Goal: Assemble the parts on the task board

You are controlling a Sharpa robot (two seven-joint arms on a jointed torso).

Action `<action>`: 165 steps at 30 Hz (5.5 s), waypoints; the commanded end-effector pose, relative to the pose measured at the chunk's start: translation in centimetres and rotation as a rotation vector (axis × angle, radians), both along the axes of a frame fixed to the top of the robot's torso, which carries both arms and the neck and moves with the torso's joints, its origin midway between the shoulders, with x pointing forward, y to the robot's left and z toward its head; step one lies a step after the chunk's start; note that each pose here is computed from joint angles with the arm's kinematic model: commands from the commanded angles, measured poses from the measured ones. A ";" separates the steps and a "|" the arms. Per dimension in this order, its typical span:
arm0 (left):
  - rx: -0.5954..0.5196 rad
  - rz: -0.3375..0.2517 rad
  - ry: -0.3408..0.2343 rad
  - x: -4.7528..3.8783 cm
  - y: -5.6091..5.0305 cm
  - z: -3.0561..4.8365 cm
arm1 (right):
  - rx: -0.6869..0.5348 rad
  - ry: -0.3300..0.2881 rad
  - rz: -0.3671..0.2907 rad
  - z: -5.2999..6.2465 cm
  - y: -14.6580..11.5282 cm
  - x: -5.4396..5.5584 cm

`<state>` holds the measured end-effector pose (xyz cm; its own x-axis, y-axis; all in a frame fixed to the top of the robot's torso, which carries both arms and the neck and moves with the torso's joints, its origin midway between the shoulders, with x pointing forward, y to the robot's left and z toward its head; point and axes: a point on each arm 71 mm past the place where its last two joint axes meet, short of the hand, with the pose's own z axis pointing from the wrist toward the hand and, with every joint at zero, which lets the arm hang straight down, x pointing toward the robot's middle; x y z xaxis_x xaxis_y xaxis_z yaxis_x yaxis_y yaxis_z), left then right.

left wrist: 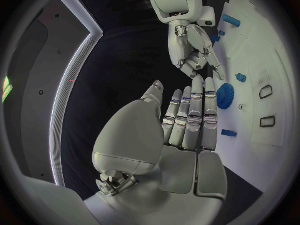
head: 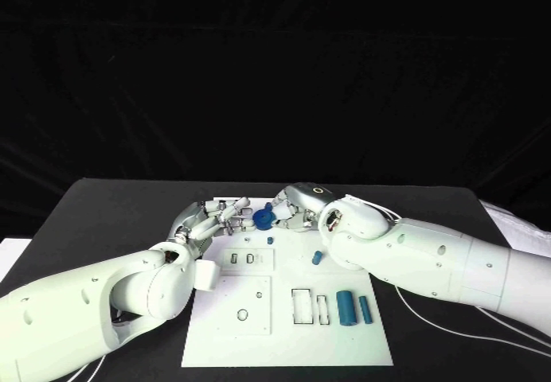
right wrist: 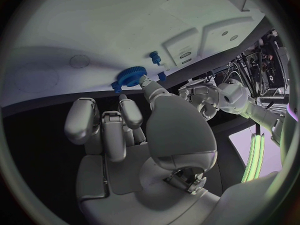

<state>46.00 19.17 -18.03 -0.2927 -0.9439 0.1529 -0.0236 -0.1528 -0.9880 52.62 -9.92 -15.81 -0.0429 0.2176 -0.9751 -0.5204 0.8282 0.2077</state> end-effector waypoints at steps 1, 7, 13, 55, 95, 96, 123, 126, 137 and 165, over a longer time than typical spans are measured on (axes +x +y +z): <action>-0.008 -0.008 -0.011 0.04 0.2 0.13 | 0.130 -0.008 0.010 1.3 -2.1 -0.4; 0.026 -0.003 -0.052 0.34 0.9 0.19 | 0.249 0.022 0.072 3.3 -7.8 -0.9; 0.052 -0.003 -0.079 0.67 1.5 0.08 | 0.260 0.050 0.073 3.4 -12.9 -1.1; 0.052 -0.021 -0.064 0.51 1.0 -0.90 | 0.190 0.209 -0.091 -2.8 -17.6 1.8; 0.046 -0.020 -0.056 0.50 1.0 -0.93 | 0.179 0.234 -0.094 -3.7 -16.4 2.2; 0.046 -0.019 -0.055 0.50 1.0 -0.94 | 0.179 0.234 -0.096 -3.7 -16.4 2.2; 0.046 0.006 -0.042 0.70 1.7 -1.08 | 0.285 0.204 -0.124 -1.9 -14.7 1.0; 0.048 0.016 -0.039 0.87 2.1 -1.16 | 0.289 0.213 -0.118 -1.4 -13.5 0.4; 0.031 0.058 0.001 1.61 3.5 -1.72 | 0.237 0.223 -0.047 -0.8 -7.1 -1.4; -0.017 0.100 0.044 1.69 3.3 -1.93 | 0.077 0.217 0.099 -5.8 4.6 -4.8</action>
<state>47.73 22.72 -20.10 -0.1857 -0.9685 0.1658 -0.0570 -0.1578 -0.9858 47.83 -5.41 -21.41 -0.2979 0.3081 -0.9035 -0.5296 0.7341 0.4249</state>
